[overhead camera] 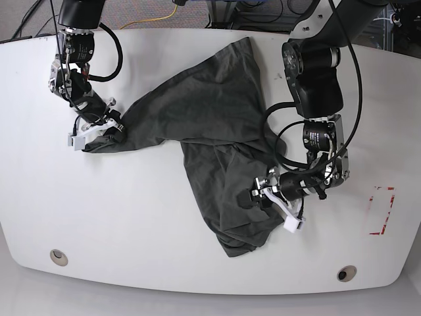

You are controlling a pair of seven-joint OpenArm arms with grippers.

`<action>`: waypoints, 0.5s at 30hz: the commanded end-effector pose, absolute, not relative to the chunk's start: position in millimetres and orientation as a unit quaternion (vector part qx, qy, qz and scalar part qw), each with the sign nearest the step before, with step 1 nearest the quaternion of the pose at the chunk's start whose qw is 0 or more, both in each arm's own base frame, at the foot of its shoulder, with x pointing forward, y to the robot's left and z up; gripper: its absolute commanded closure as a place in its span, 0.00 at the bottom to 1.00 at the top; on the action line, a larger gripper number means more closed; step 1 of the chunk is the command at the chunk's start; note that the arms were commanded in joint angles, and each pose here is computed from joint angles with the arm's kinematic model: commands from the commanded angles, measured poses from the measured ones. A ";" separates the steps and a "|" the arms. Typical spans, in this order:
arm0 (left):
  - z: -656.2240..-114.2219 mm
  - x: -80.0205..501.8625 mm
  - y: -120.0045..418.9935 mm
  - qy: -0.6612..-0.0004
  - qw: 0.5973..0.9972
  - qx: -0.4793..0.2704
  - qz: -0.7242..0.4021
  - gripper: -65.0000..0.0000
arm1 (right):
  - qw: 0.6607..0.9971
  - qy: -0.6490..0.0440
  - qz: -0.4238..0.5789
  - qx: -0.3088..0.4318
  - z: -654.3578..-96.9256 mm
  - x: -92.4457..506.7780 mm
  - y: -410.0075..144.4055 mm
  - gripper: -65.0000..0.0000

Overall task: Layout the t-shirt on the table in an organized manner, then fold the t-shirt properly
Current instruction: 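Hold the sleeve with the right gripper and drag the hem with the left gripper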

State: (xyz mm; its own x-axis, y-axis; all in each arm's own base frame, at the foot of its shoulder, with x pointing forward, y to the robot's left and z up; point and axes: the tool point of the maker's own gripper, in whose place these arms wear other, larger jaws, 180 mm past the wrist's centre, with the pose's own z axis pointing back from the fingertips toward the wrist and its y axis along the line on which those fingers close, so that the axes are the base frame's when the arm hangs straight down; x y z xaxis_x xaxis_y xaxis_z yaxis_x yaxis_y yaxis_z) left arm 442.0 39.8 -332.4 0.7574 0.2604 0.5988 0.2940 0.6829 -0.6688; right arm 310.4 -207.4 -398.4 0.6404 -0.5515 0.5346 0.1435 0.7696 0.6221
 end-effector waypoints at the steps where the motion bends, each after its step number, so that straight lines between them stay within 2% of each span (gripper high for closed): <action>1: -317.2 457.6 37.1 -0.374 0.833 -0.407 -0.004 0.49 | 0.855 -0.396 -0.193 0.273 -384.6 319.3 -213.5 1.00; 8: -337.0 464.2 22.8 -0.362 0.836 -0.413 0.010 0.50 | 0.855 -0.396 -0.194 0.274 -384.6 319.4 -212.8 1.00; 15: -349.1 460.7 4.7 -0.350 0.839 -0.417 -0.002 0.64 | 0.854 -0.396 -0.194 0.276 -384.3 319.5 -212.6 1.00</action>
State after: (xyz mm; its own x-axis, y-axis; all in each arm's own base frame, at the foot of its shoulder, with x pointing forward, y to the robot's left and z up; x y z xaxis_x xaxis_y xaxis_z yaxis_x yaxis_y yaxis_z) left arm 443.8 8.1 -374.2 0.7969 0.2623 0.5441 0.2534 0.6725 -0.6954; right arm 310.4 -207.2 -398.5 0.6403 -0.5521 0.5340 0.1434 0.7689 0.6231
